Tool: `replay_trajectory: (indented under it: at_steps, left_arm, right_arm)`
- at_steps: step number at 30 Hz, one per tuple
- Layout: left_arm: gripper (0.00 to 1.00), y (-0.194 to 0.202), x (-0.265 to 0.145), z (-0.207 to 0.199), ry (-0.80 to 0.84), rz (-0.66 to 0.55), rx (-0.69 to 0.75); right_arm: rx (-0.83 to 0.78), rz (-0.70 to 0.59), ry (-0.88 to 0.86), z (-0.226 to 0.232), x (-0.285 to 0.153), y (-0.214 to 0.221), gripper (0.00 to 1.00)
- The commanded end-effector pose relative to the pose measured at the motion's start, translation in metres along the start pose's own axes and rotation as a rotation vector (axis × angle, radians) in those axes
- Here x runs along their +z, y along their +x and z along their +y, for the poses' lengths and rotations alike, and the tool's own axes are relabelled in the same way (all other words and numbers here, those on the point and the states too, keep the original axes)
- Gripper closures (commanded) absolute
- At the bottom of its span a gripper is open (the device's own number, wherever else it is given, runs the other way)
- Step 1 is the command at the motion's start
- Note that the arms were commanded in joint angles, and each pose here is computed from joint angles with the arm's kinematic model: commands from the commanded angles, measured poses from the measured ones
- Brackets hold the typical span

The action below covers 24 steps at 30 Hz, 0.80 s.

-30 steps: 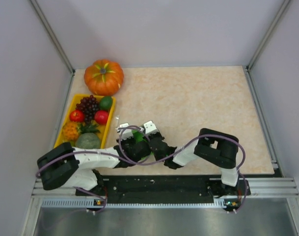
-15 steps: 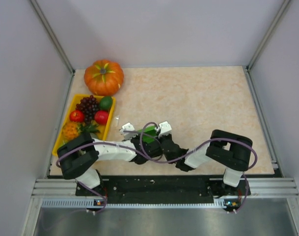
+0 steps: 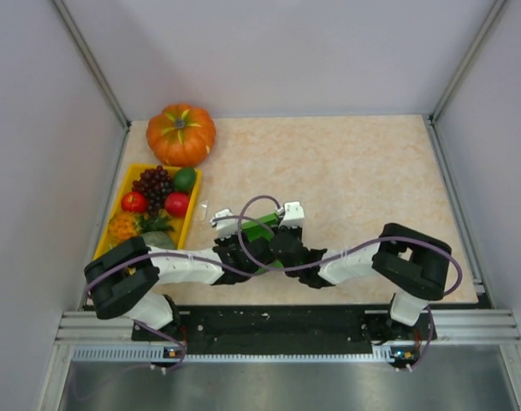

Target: Fold the paper box

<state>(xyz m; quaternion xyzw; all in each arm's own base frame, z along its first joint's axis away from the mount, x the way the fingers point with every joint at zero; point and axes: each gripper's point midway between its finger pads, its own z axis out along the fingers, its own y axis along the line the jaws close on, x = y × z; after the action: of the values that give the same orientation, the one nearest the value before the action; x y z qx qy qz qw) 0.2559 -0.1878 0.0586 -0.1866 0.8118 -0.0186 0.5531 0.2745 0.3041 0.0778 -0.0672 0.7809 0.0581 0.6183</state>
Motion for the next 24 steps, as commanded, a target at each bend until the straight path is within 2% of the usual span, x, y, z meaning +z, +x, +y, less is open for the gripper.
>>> replay_trajectory:
  at_steps: [1, 2, 3, 4, 9, 10, 11, 12, 13, 14, 15, 16, 18, 19, 20, 24]
  left_arm:
    - [1.00, -0.017, 0.007, 0.016, -0.203, -0.066, -0.094]
    - [1.00, -0.018, 0.009, 0.017, -0.220, -0.075, -0.101]
    - [1.00, -0.015, 0.011, 0.018, -0.233, -0.077, -0.087]
    - [1.00, -0.016, 0.011, 0.016, -0.228, -0.076, -0.095]
    - [1.00, -0.011, 0.010, 0.013, -0.168, -0.052, -0.085]
    - [1.00, -0.011, 0.010, 0.013, -0.155, -0.051, -0.055]
    - [1.00, -0.012, 0.010, 0.012, -0.141, -0.052, -0.060]
    - [1.00, -0.014, 0.009, 0.014, -0.132, -0.054, -0.057]
    - [1.00, -0.014, 0.008, 0.016, -0.127, -0.048, -0.017]
    - [1.00, -0.016, 0.006, 0.015, -0.111, -0.044, -0.006]
    - [1.00, -0.016, 0.007, 0.013, -0.085, -0.045, 0.028]
    - [1.00, -0.013, 0.006, 0.011, -0.065, -0.028, 0.044]
    - [1.00, -0.016, 0.005, 0.003, 0.008, -0.029, 0.097]
    - [1.00, -0.017, 0.004, -0.006, 0.046, -0.026, 0.093]
    - [1.00, -0.016, 0.003, -0.010, 0.069, -0.012, 0.106]
    - [1.00, -0.018, 0.002, -0.006, 0.045, -0.010, 0.132]
  right_arm:
    - [0.018, 0.074, 0.337, -0.055, -0.006, 0.015, 1.00]
    - [0.011, 0.076, 0.374, -0.060, -0.007, 0.016, 1.00]
    - [-0.065, 0.116, 0.419, -0.068, -0.009, 0.023, 1.00]
    - [-0.017, 0.114, 0.442, -0.069, -0.008, 0.024, 1.00]
    - [-0.024, 0.133, 0.432, -0.077, -0.010, 0.033, 1.00]
    - [0.058, 0.071, 0.349, -0.060, -0.001, 0.009, 1.00]
    - [0.088, 0.094, 0.247, -0.049, 0.000, 0.011, 1.00]
    - [0.077, 0.103, 0.167, -0.061, -0.007, 0.030, 1.00]
    - [0.126, 0.033, 0.058, -0.050, -0.004, 0.010, 1.00]
    - [0.133, 0.037, -0.057, -0.040, -0.008, 0.007, 1.00]
    - [0.080, 0.051, -0.106, -0.041, -0.013, 0.015, 0.95]
    - [0.007, 0.051, -0.140, -0.038, -0.013, 0.016, 0.77]
    - [-0.048, 0.080, -0.286, -0.020, -0.018, 0.021, 0.65]
    - [-0.076, 0.079, -0.309, -0.020, -0.020, 0.022, 0.54]
    - [-0.069, 0.069, -0.386, -0.011, -0.023, 0.018, 0.52]
    - [-0.066, 0.061, -0.432, -0.020, -0.032, 0.016, 0.49]
